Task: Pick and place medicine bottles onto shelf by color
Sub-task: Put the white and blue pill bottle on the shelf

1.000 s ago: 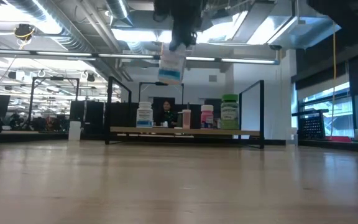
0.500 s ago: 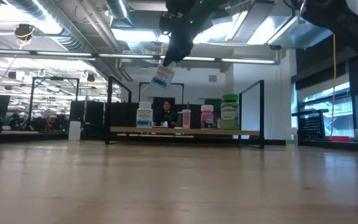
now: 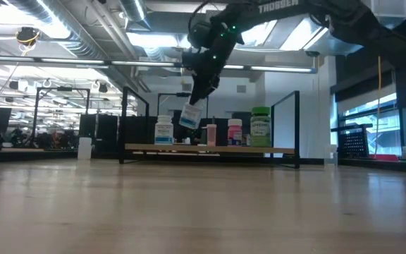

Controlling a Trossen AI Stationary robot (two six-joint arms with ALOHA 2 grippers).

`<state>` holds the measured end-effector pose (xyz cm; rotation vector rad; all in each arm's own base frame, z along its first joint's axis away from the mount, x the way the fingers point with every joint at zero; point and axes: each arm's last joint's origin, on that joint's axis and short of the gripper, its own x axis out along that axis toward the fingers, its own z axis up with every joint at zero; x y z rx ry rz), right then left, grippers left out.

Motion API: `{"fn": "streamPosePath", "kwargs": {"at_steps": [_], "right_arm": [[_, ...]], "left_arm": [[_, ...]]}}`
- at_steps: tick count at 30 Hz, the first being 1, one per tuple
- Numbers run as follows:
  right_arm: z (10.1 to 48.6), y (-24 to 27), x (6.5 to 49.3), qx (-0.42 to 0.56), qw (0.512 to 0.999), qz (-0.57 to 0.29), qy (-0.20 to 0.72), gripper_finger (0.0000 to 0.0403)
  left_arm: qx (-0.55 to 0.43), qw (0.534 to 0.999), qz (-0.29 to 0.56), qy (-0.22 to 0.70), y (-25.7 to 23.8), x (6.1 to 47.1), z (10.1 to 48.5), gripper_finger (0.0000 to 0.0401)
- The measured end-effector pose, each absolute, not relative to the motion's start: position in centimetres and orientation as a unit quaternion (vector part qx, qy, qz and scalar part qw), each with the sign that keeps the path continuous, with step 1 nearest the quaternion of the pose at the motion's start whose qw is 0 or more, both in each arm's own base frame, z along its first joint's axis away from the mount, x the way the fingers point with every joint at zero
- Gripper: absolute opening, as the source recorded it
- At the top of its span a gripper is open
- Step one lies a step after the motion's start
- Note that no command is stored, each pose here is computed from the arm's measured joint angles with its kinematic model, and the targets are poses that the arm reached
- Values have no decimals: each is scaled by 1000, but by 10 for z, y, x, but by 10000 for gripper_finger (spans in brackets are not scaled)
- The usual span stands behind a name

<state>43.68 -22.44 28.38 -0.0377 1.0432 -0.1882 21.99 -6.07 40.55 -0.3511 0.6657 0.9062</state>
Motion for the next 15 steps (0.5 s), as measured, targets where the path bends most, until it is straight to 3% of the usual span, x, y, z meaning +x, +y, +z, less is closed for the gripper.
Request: {"fn": "streamPosePath", "kwargs": {"at_steps": [15], "right_arm": [[259,-236,442,-27,852,-79,517,185]], "left_arm": [[-172,830,429,312,-60,221,406,276]]}}
